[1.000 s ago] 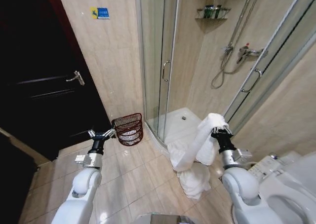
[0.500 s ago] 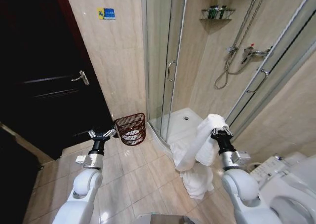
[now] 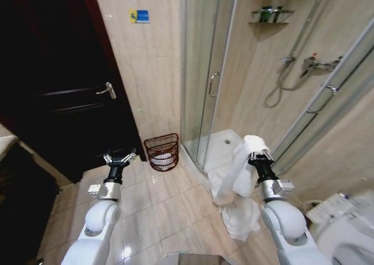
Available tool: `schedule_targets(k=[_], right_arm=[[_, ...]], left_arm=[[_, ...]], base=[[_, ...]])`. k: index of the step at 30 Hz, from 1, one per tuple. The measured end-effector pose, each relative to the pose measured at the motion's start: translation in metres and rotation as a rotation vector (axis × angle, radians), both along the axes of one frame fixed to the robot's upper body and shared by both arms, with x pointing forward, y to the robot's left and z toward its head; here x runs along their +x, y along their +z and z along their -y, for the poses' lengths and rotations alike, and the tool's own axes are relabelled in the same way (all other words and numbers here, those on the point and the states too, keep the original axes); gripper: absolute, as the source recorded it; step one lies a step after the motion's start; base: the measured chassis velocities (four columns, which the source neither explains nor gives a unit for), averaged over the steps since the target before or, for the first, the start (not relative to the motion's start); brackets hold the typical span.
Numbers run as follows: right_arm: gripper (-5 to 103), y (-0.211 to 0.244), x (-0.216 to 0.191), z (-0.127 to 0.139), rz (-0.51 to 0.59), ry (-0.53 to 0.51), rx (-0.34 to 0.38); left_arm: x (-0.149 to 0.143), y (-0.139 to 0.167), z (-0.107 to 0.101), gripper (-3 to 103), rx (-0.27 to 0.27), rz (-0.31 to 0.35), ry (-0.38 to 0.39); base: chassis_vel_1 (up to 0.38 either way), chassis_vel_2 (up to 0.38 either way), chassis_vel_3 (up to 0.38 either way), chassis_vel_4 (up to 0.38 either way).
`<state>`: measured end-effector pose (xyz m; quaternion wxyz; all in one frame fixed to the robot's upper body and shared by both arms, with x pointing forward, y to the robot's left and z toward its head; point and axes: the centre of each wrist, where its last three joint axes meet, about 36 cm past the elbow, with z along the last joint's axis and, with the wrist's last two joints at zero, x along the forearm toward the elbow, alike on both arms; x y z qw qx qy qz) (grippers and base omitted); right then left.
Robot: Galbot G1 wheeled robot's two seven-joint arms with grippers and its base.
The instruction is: Discard the used towel into the hamper.
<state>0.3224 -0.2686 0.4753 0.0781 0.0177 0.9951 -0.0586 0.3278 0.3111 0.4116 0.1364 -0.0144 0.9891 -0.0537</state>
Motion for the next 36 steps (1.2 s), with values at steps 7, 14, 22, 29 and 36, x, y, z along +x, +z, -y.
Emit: schedule_targets(k=[7,14,22,29,36], right_arm=[[8,0.0003,-0.0019,-0.0002,0.009,0.006,0.001],[8,0.0024,-0.0041,-0.0012,0.014,0.017,0.000],[8,0.0004,-0.0055,-0.0030,0.012,0.021,-0.002],[8,-0.0036,-0.0050,-0.0036,0.008,0.028,-0.006],[8,-0.0053,-0.0038,-0.0051,0.006,0.030,0.000]], left_arm=[[-0.0027,-0.0012,0.0006,100,0.006,0.001,-0.002],[-0.0039,-0.0040,0.0015,100,0.005,0.006,0.000],[-0.0024,-0.0042,0.0034,100,0.011,0.025,0.003],[-0.0027,-0.0041,0.0048,100,0.010,0.026,0.001],[-0.0019,-0.0023,0.0034,100,0.012,0.033,0.003]], base=[[0.126,0.116,0.041,0.038],[0.127,0.109,-0.012,-0.006],[0.028,0.021,0.000,0.001],[0.057,0.049,-0.046,-0.058],[0.123,0.110,-0.120,-0.108]])
